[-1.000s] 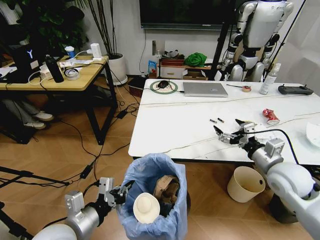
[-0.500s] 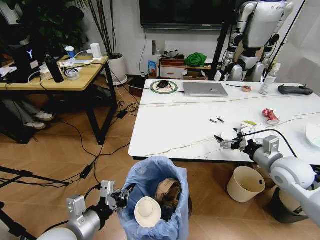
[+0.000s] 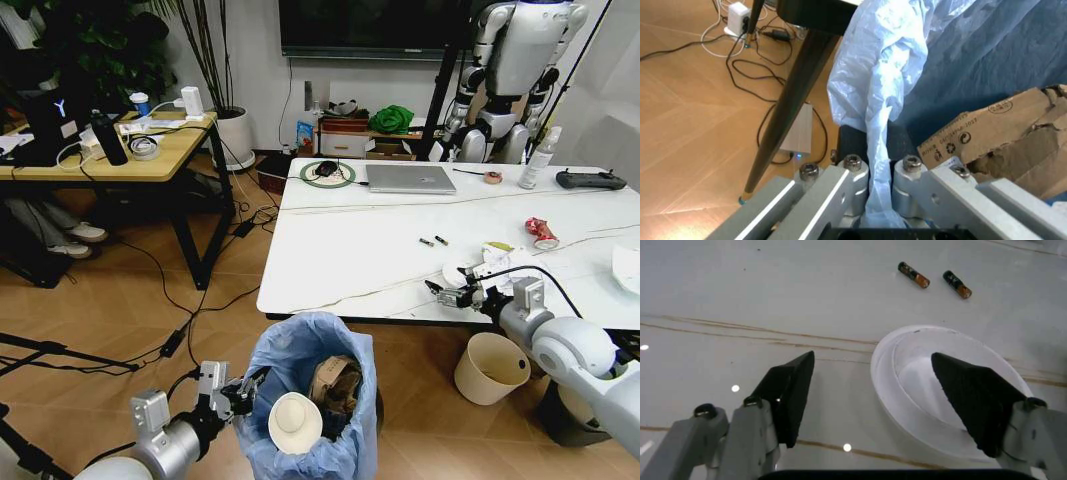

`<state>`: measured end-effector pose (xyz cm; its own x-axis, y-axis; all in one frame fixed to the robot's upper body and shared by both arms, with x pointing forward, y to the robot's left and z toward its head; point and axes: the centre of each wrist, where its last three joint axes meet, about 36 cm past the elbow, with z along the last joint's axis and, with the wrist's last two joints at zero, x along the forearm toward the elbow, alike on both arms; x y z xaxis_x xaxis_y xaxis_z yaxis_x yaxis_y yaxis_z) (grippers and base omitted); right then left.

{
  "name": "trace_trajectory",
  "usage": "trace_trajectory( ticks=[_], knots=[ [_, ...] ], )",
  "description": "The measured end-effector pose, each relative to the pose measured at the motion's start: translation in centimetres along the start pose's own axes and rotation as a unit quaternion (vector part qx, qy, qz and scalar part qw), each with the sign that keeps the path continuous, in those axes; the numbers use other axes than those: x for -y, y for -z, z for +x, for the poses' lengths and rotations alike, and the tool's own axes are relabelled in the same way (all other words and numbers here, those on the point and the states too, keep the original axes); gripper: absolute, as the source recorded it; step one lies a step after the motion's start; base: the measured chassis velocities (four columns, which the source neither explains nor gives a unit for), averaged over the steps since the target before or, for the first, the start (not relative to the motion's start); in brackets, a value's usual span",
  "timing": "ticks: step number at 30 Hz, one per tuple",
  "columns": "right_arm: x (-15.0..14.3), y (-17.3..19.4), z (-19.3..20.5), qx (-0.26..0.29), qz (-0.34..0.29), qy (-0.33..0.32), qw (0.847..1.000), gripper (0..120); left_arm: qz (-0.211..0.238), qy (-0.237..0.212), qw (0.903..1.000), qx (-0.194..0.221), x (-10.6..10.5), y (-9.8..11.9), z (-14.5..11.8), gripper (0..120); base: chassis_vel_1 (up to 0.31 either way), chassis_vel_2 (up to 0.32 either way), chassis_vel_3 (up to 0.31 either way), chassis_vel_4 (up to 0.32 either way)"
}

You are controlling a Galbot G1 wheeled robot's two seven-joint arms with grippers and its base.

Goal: Pick up the trash bin and place the trash from the table into it.

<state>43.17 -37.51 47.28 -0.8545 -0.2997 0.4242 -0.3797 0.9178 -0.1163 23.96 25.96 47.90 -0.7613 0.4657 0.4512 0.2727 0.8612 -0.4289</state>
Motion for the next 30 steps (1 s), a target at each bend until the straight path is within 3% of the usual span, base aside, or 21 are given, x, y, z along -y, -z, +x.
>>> trace_trajectory(
  ticks=[19, 30],
  knots=[
    [0.41, -0.11, 0.14, -0.007, 0.002, -0.004, 1.0, 1, -0.001, 0.001, 1.0, 0.003, 0.1, 0.12, 0.16, 0, 0.0, 0.0, 0.0, 0.0],
    [0.45, 0.46, 0.23, 0.025, 0.0, -0.009, 1.0, 0, -0.002, -0.008, 0.9999, 0.01, 0.57, 0.45, -0.19, 0, 0.0, 0.0, 0.0, 0.0]
  ],
)
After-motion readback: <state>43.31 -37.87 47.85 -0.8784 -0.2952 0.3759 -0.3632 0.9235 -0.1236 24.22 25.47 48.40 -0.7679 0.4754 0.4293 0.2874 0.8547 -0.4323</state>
